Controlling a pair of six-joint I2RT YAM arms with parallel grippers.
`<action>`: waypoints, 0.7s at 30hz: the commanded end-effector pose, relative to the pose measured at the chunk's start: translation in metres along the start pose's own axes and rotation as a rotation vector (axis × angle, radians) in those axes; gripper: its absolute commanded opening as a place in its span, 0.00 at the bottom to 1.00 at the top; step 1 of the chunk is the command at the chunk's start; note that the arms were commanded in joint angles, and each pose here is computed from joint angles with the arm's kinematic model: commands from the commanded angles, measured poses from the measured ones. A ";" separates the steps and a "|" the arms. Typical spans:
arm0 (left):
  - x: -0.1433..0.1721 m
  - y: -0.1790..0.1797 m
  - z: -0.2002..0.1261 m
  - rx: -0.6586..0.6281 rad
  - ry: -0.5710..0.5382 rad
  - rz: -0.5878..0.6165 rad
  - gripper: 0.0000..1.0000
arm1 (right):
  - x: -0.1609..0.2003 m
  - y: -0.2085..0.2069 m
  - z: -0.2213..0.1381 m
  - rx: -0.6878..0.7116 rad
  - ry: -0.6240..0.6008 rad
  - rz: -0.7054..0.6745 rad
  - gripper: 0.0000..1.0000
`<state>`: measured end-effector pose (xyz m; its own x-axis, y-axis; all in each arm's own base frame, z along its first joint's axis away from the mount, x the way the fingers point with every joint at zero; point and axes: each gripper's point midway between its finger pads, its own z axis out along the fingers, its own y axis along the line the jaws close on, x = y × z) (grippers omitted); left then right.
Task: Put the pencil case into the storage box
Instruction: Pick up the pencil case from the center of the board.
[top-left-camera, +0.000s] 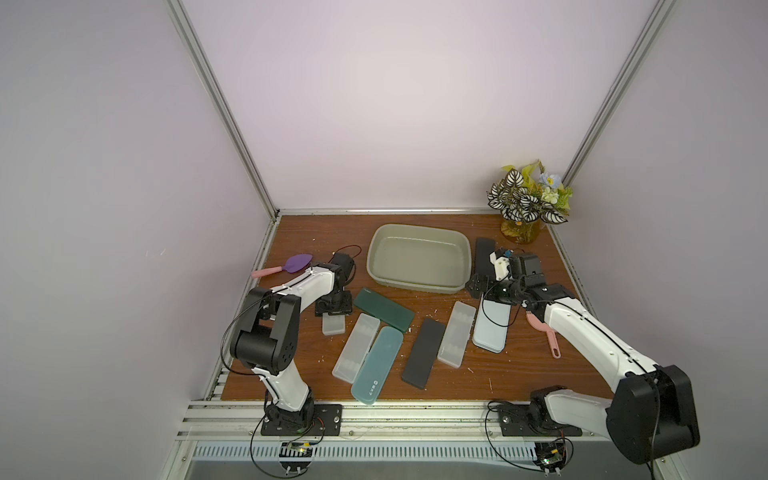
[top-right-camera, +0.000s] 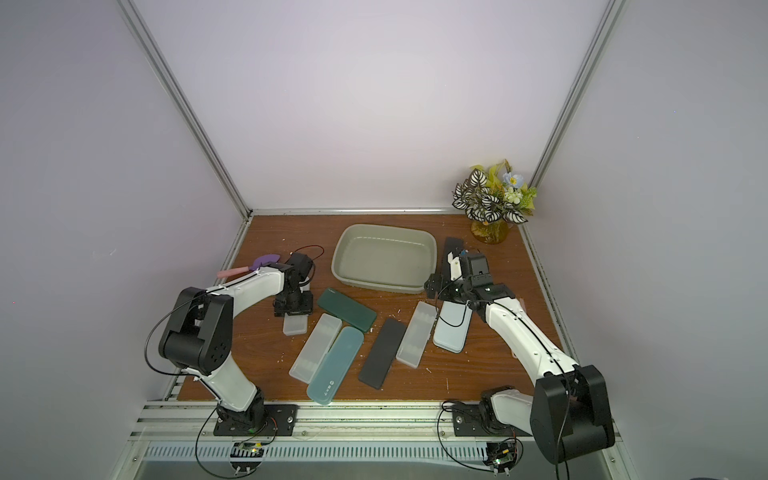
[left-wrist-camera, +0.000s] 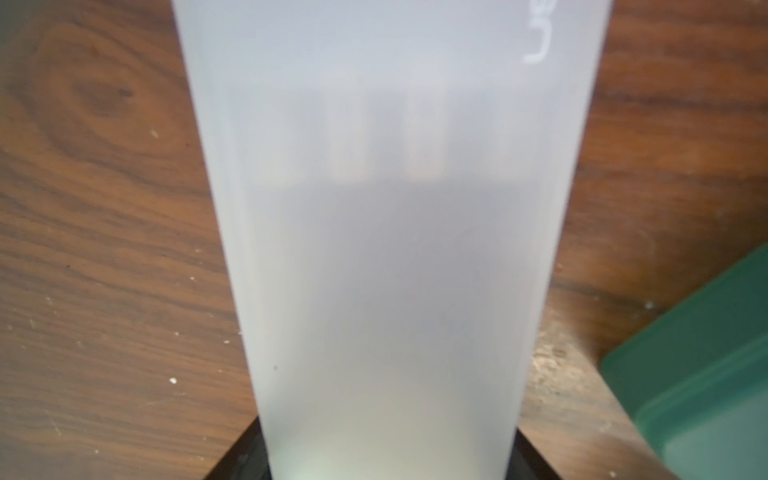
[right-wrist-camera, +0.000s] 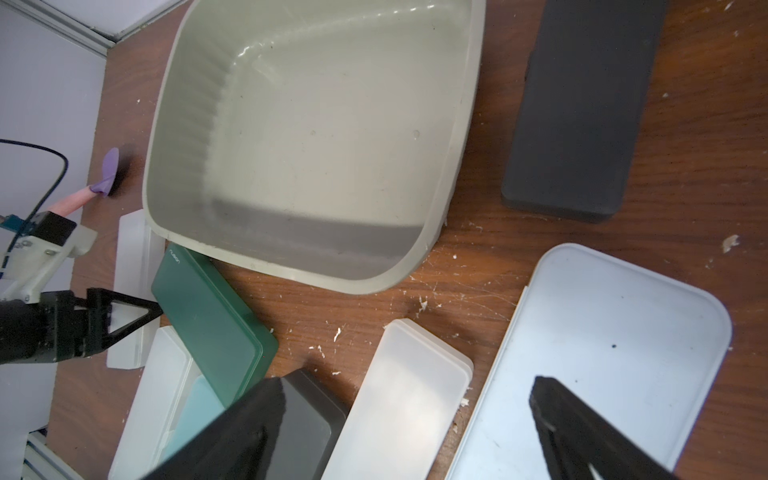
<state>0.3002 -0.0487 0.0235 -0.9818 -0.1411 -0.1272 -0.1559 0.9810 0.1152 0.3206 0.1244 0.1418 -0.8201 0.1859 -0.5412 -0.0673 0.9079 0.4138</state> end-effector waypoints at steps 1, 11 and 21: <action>0.006 0.002 -0.003 -0.013 0.002 0.030 0.59 | -0.002 0.008 0.000 -0.034 -0.006 -0.002 1.00; -0.046 -0.003 -0.097 0.051 -0.175 0.047 0.59 | -0.005 0.011 -0.003 -0.040 -0.012 -0.023 1.00; -0.118 -0.091 -0.195 0.195 -0.373 0.215 0.60 | -0.004 0.010 -0.001 -0.035 -0.003 -0.033 1.00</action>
<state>0.4045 -0.1098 0.2165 -0.8722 -0.0237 -0.4886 -0.0127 0.9996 -0.0259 0.3204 0.1252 0.1419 -0.8202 0.1765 -0.5442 -0.0775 0.9082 0.4112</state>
